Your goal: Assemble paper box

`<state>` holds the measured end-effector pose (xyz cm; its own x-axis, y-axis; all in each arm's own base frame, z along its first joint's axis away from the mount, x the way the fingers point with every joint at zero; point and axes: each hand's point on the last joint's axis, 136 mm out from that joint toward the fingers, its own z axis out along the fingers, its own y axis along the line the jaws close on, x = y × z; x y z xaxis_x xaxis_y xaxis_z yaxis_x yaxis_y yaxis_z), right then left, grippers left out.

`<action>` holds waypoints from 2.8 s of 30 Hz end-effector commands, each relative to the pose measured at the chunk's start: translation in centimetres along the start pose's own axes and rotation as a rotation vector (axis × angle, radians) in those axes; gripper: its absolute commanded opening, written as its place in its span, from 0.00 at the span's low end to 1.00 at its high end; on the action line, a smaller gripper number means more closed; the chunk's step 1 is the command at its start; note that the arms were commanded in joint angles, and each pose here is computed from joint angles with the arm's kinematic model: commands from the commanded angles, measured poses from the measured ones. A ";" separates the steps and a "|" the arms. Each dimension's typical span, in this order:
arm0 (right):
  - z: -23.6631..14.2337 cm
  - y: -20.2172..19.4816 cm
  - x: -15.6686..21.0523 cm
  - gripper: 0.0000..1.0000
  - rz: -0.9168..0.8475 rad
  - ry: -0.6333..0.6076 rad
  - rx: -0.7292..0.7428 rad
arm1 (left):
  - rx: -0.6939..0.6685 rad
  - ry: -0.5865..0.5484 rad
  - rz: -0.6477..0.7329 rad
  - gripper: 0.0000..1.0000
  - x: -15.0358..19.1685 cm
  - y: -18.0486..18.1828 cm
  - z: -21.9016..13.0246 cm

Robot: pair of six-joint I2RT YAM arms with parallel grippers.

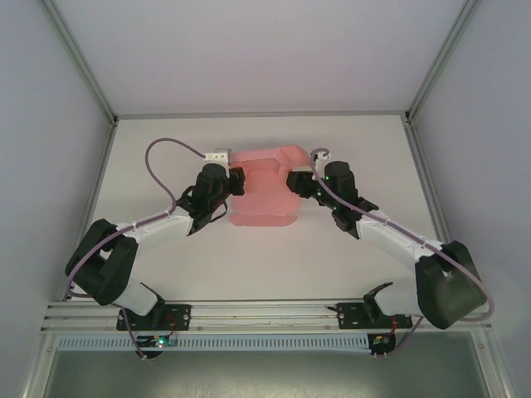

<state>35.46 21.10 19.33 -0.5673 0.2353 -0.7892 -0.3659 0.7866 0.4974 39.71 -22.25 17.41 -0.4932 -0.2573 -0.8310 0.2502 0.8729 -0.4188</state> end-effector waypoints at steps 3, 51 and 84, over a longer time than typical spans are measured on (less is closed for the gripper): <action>-4.5 -0.1 -1.3 0.53 -0.036 -0.046 -0.026 | 0.060 -0.050 0.014 0.00 -1.5 -1.6 -1.5; -5.2 5.6 0.2 0.61 -0.372 0.196 -0.462 | 0.152 0.047 0.111 0.00 -0.4 -2.5 -2.4; -3.0 7.5 1.9 0.62 -0.595 0.187 -0.342 | 0.154 0.084 0.102 0.00 0.0 -2.6 -2.1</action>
<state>29.22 24.85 21.71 -0.3697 -0.2790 -0.8863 -0.8308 0.5264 0.1809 36.87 -22.47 17.18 -0.5542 -0.1228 -0.8233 0.3710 0.8489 -0.3764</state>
